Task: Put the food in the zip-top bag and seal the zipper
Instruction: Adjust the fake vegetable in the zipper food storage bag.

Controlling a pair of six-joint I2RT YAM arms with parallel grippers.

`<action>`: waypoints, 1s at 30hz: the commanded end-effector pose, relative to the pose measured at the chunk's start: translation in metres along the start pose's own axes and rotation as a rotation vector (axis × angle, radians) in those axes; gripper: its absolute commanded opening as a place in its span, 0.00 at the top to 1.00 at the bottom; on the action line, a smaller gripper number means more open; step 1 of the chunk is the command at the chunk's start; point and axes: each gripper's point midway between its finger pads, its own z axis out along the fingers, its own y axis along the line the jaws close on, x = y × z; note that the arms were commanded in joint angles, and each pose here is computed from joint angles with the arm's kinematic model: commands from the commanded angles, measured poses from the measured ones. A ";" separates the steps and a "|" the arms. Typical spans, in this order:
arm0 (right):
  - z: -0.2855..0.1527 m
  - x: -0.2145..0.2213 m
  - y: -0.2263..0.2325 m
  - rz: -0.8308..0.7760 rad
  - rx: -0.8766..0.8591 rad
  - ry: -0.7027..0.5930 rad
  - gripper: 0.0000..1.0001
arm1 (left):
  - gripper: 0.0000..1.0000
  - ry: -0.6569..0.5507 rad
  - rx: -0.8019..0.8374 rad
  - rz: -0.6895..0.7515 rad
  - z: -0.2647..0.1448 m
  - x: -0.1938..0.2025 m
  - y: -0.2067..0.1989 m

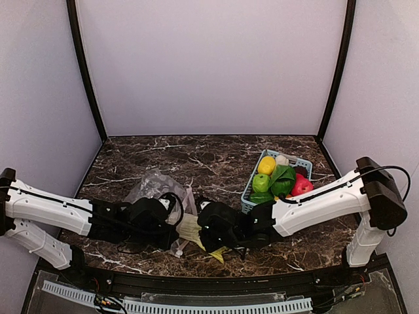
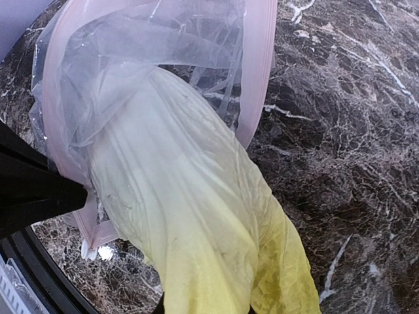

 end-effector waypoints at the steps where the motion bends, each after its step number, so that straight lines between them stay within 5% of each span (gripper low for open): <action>1: -0.008 -0.021 -0.002 -0.036 0.074 -0.025 1.00 | 0.99 0.010 0.100 0.082 -0.009 0.002 -0.016; 13: 0.008 -0.030 -0.022 -0.008 0.110 0.043 1.00 | 0.99 -0.016 0.220 0.118 -0.021 -0.003 -0.035; 30: -0.040 -0.094 0.000 0.197 -0.189 -0.066 1.00 | 0.99 0.058 0.327 0.106 -0.011 0.028 -0.038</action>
